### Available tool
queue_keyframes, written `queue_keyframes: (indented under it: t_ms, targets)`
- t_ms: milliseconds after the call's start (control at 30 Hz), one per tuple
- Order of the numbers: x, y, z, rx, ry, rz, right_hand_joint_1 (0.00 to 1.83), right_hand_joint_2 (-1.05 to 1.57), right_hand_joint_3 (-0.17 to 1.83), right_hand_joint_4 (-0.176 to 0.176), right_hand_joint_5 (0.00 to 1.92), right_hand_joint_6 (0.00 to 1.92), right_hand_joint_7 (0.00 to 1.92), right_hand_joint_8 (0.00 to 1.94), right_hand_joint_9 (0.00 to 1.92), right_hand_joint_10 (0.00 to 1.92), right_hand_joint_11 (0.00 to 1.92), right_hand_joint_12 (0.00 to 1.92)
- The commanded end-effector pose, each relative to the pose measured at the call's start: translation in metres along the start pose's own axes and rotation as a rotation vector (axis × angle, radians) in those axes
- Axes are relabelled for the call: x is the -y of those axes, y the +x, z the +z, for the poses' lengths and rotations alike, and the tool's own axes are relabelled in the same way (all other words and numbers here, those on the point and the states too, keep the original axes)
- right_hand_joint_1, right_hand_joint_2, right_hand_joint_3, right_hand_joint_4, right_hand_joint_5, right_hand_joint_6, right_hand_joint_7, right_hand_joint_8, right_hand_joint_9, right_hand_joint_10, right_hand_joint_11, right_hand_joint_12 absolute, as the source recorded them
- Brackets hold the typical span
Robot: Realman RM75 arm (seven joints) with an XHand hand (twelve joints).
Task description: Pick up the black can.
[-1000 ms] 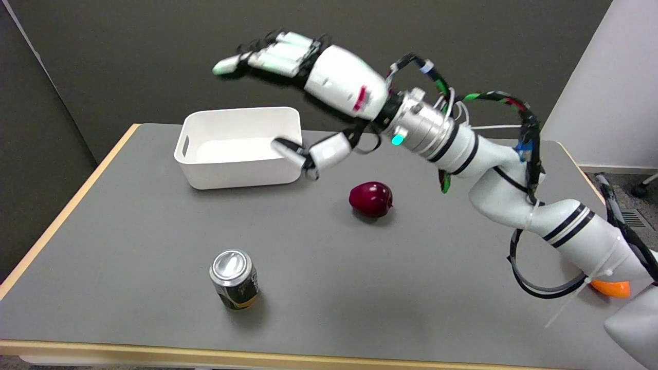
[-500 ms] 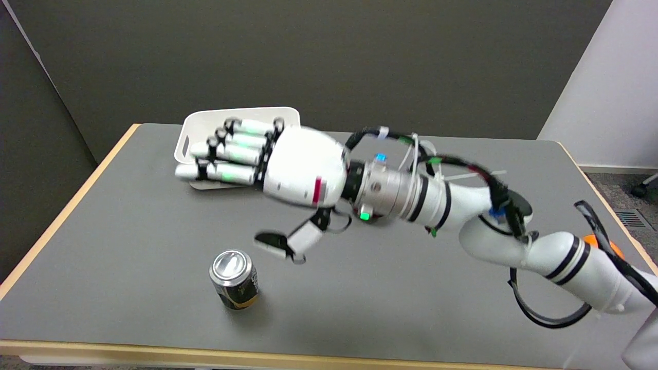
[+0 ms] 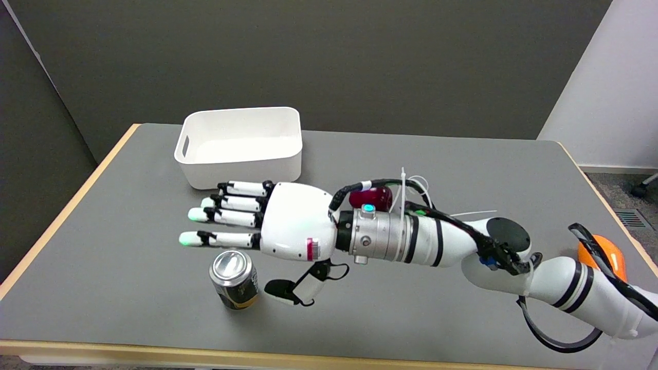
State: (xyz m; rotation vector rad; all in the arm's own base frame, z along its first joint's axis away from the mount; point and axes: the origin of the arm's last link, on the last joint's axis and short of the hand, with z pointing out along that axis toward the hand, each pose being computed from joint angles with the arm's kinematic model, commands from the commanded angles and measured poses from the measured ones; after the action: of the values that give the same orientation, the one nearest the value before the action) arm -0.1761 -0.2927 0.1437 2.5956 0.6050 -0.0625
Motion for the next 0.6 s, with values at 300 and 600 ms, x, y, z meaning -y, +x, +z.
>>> queue_keyframes:
  t_ms: [300,600]
  targets:
    - [0.001,-0.007,0.029,0.034,0.049,-0.07,0.56,0.57,1.01,0.079,0.0,0.09,0.05,0.2,0.07,0.55,0.08,0.93]
    - [-0.001,-0.021,0.051,0.05,0.065,-0.033,0.53,0.57,1.01,0.083,0.0,0.12,0.05,0.22,0.09,0.55,0.08,0.94]
